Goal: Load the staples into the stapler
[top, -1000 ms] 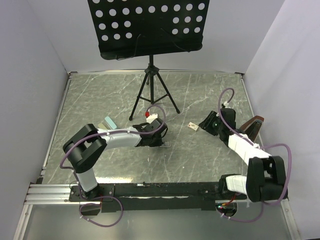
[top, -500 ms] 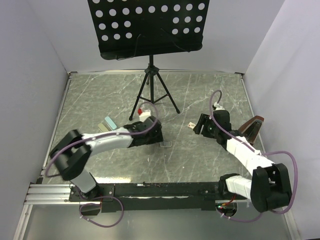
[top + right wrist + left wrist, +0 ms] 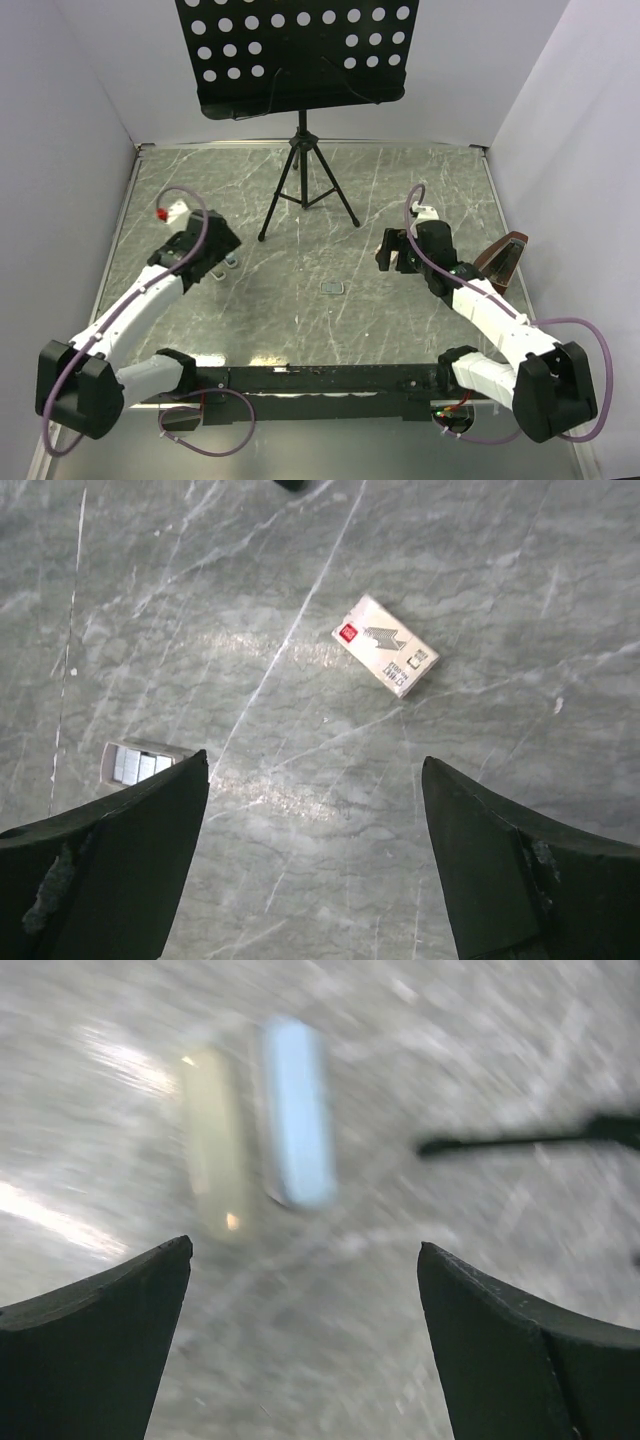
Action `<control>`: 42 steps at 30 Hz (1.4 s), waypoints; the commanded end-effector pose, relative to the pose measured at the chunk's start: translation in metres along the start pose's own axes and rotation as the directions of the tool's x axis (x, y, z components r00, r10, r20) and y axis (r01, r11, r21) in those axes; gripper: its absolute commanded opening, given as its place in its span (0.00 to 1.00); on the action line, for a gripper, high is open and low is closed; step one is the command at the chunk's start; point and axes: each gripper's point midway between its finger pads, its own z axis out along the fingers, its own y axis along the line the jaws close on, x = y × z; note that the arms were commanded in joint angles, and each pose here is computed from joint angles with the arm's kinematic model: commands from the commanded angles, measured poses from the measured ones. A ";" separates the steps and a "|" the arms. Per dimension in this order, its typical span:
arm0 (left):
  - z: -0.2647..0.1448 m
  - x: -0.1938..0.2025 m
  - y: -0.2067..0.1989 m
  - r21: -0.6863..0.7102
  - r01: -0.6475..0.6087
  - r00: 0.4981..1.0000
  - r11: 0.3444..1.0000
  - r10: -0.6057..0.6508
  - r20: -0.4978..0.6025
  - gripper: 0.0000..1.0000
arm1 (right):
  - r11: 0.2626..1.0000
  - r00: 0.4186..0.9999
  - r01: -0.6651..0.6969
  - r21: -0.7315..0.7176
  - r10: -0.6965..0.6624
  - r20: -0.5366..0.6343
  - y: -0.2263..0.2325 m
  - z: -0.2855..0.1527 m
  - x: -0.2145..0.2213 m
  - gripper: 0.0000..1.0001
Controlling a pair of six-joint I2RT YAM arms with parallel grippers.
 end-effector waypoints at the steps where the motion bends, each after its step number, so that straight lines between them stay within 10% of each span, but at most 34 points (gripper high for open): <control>1: 0.019 -0.011 0.043 -0.116 0.007 1.000 0.993 -0.010 -0.026 1.00 | 0.999 0.996 0.038 0.028 -0.040 0.076 -0.005 -0.004 -0.012 0.95; 9: 0.057 -0.011 0.050 -0.189 0.021 0.991 0.982 -0.045 -0.122 0.99 | 0.998 0.994 0.041 0.052 -0.046 0.095 -0.010 -0.006 -0.013 0.96; 25: 0.079 0.010 0.071 -0.309 -0.069 0.978 0.949 0.003 -0.209 0.65 | 0.993 0.995 0.081 0.084 -0.087 0.059 -0.017 0.002 -0.009 0.95; 42: 0.039 0.002 0.044 -0.136 0.021 0.981 0.991 -0.047 -0.188 0.03 | 0.920 0.961 0.243 -0.307 -0.187 0.202 0.082 -0.020 -0.013 0.93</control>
